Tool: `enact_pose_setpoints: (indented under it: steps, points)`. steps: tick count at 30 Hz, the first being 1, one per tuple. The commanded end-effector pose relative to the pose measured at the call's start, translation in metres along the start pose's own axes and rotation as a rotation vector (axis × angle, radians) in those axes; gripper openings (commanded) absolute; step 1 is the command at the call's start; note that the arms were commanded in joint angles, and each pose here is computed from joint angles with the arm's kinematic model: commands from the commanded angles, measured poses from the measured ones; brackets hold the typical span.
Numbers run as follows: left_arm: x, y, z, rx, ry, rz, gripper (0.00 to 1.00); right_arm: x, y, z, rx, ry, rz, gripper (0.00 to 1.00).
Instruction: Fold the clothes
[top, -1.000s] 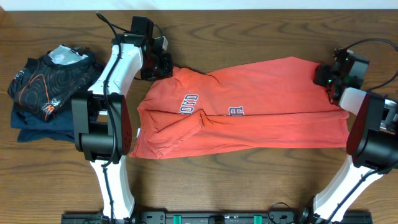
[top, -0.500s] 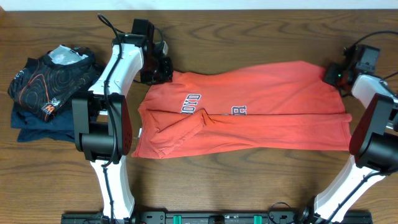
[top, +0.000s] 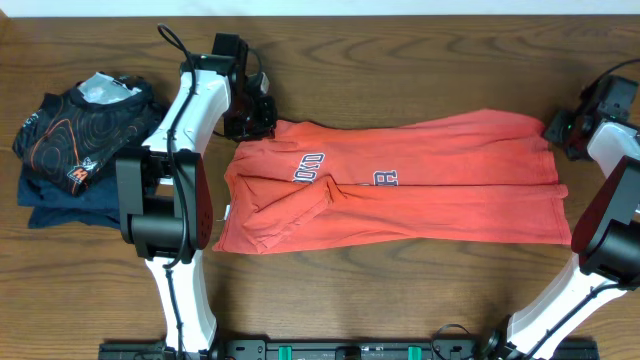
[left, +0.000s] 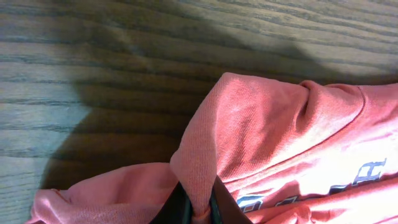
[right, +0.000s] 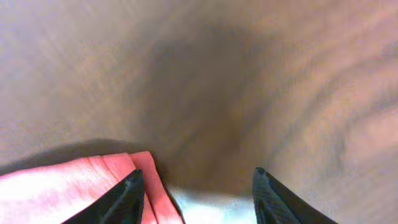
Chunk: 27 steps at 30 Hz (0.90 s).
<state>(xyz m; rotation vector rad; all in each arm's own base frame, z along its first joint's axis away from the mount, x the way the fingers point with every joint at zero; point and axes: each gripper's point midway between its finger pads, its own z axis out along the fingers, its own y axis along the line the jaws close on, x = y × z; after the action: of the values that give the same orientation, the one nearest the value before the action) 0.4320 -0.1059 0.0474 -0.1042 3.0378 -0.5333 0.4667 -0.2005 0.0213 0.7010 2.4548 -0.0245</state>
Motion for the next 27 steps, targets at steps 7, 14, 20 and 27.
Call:
enact_pose_setpoints:
  steps: [7,14,20,27]
  points:
    - [0.0,0.003,-0.002,-0.015,-0.009,-0.004,0.1,-0.029,0.061,-0.018,-0.239,-0.103,-0.055,0.54]
    - [-0.001,0.003,-0.002,-0.014,-0.01,-0.01,0.09,-0.012,0.076,-0.005,-0.19,-0.065,-0.092,0.57]
    - [-0.001,0.003,-0.002,-0.014,-0.011,-0.01,0.1,0.006,0.073,0.018,-0.158,-0.023,-0.098,0.59]
    - [-0.001,0.003,-0.002,-0.014,-0.011,-0.01,0.1,0.025,0.065,0.031,-0.128,0.035,-0.094,0.59]
